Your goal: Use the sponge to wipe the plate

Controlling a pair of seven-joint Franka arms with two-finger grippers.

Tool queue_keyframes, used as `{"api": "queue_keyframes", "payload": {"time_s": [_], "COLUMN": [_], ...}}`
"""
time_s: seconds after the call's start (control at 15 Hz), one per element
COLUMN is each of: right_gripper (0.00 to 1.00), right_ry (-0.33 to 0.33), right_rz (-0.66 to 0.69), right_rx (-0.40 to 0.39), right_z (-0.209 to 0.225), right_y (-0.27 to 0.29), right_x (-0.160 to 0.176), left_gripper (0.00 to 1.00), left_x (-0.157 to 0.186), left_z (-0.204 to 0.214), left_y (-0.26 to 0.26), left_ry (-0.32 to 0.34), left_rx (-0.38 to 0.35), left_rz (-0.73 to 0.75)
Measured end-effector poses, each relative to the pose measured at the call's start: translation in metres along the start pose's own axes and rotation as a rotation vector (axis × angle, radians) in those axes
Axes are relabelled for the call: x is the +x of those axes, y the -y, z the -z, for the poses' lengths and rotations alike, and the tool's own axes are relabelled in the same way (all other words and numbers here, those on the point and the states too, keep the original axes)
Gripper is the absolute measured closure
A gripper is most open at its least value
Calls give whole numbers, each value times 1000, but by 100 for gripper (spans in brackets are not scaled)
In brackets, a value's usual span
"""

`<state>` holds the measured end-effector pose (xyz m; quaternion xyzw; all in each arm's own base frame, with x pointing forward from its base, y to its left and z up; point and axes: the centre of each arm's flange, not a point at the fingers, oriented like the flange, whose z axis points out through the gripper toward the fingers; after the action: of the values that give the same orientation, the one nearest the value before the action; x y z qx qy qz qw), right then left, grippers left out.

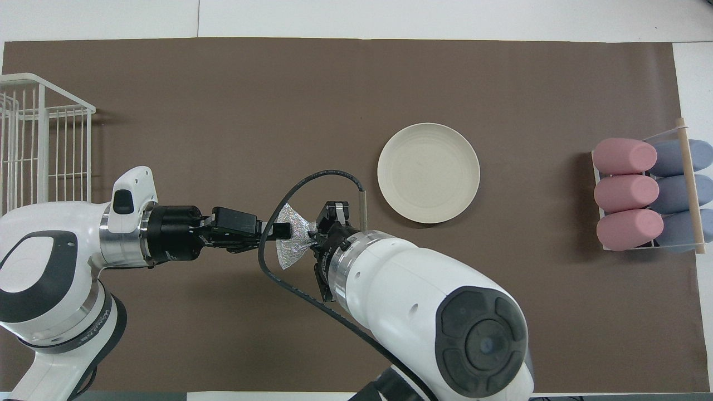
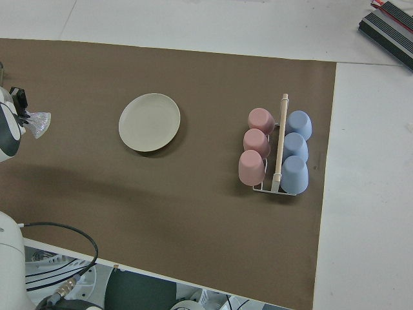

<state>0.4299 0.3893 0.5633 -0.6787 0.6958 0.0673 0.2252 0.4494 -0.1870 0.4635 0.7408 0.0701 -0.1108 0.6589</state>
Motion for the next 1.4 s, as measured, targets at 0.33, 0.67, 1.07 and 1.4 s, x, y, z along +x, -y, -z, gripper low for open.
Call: {"api": "queue_keyframes", "payload": {"time_s": [0.33, 0.67, 1.07, 1.4], "right_gripper": [93, 94, 94, 94], "right_ry": [-2, -7, -105, -140], "right_rz": [7, 25, 236, 320], "right_rx": [-3, -4, -87, -72], "right_z": [-2, -3, -67, -137], "right_y": [0, 1, 53, 51], "right_x": [1, 4, 122, 221], "left_gripper": [97, 48, 0, 0], "left_x": [-1, -3, 0, 8], "left_z": [1, 1, 15, 55], "left_y": [2, 3, -5, -31], "left_ry": [11, 28, 35, -3], "left_rx": [21, 60, 199, 420], "left_rz": [-11, -23, -4, -22]}}
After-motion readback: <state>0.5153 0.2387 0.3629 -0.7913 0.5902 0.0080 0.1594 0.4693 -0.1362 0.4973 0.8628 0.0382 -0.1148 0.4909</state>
